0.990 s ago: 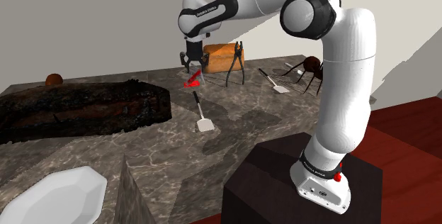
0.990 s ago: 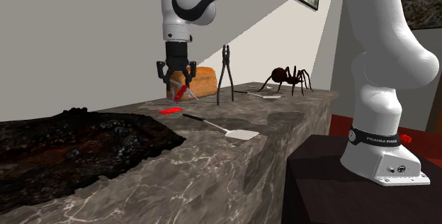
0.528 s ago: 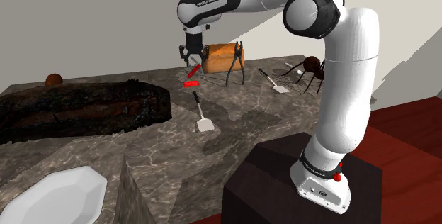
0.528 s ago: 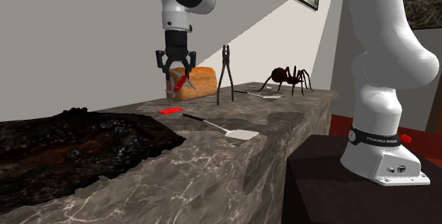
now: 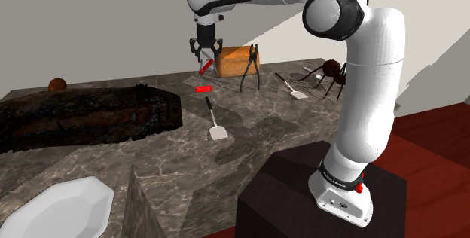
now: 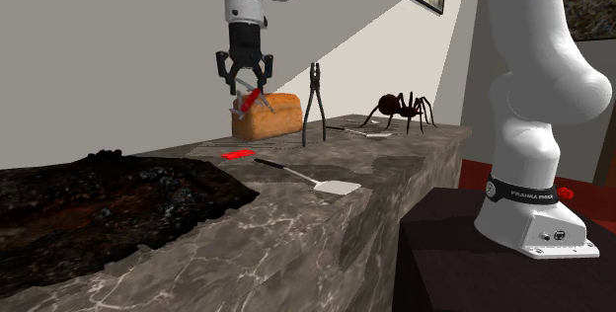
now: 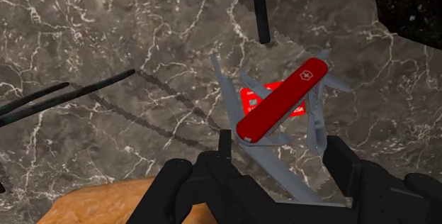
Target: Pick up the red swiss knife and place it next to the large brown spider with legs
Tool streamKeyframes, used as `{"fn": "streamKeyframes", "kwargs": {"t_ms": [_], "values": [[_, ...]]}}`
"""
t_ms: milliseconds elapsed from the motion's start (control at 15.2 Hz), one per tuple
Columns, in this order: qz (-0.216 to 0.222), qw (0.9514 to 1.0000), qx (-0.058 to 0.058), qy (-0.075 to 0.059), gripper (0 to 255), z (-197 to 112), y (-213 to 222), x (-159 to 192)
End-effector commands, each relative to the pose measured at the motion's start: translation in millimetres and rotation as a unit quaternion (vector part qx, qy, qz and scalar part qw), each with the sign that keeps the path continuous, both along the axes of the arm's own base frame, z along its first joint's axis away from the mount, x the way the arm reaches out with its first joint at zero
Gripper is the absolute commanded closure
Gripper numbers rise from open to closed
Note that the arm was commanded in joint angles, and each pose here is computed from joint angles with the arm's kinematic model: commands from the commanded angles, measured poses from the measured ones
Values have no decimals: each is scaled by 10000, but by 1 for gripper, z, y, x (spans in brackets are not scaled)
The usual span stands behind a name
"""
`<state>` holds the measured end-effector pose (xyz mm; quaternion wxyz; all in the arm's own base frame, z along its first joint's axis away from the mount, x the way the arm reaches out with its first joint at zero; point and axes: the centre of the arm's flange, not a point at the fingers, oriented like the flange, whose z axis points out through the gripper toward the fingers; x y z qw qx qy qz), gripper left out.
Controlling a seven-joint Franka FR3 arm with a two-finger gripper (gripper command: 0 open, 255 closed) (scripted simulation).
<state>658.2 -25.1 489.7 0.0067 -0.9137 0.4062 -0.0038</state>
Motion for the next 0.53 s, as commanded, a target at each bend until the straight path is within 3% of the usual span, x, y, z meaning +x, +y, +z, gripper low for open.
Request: {"fn": "streamKeyframes", "kwargs": {"t_ms": [0,462], "values": [[1,10000,0,2,255,11,0,1],[1,10000,0,2,255,48,0,1]]}}
